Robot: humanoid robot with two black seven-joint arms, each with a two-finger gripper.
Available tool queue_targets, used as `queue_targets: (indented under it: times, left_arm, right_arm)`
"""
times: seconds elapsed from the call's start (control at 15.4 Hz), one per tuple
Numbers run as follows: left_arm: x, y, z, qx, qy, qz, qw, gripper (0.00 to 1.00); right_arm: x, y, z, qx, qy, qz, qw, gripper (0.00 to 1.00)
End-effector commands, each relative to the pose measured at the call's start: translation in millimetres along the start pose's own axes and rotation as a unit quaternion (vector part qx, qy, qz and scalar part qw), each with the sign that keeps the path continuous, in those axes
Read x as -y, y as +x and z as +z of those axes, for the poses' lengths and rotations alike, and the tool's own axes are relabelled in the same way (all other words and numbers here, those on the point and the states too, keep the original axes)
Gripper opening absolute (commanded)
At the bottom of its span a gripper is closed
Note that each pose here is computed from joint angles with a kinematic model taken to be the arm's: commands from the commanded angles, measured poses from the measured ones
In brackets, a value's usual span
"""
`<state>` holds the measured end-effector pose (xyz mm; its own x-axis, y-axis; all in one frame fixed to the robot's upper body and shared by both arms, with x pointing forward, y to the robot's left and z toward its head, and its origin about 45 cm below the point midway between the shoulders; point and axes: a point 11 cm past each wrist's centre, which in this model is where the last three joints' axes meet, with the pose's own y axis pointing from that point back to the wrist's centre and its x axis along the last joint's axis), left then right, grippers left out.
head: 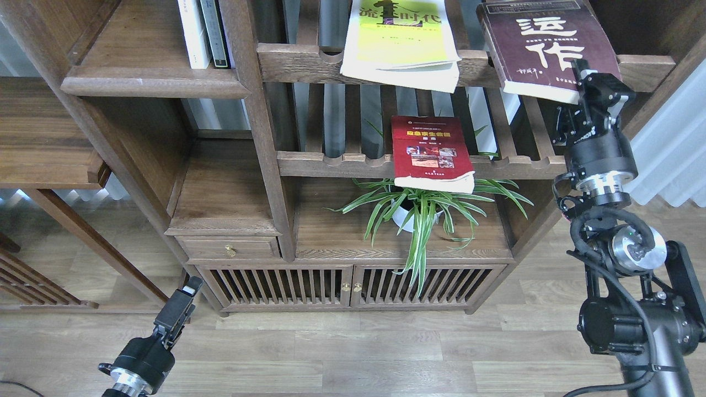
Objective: Organize books on shelf
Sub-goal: 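Pull the maroon book off the shelf and lower it toward the left gripper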
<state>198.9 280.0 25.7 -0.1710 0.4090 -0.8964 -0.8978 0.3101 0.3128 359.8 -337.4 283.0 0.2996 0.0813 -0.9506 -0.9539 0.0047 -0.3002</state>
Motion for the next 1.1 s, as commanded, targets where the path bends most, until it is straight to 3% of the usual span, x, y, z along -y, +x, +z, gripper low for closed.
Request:
queue_targets:
  times: [0.0, 0.32, 0.71, 1.04]
  left_arm:
    - [0, 2, -2, 0.000, 0.003, 0.003, 1.000, 1.00]
    - [0, 3, -4, 0.000, 0.006, 0.004, 1.000, 1.00]
    - [-3, 11, -18, 0.000, 0.030, 0.017, 0.999, 1.00]
    - [5, 11, -16, 0.004, 0.031, 0.017, 0.999, 1.00]
  right_arm:
    - [-13, -3, -6, 0.016, 0.009, -0.023, 1.000, 0.05]
    - [-45, -2, -20, 0.037, 0.034, -0.047, 0.998, 0.05]
    - [-143, 17, -69, 0.031, 0.088, -0.016, 0.996, 0.05]
    - [-200, 39, -54, 0.049, 0.038, 0.040, 0.997, 0.06]
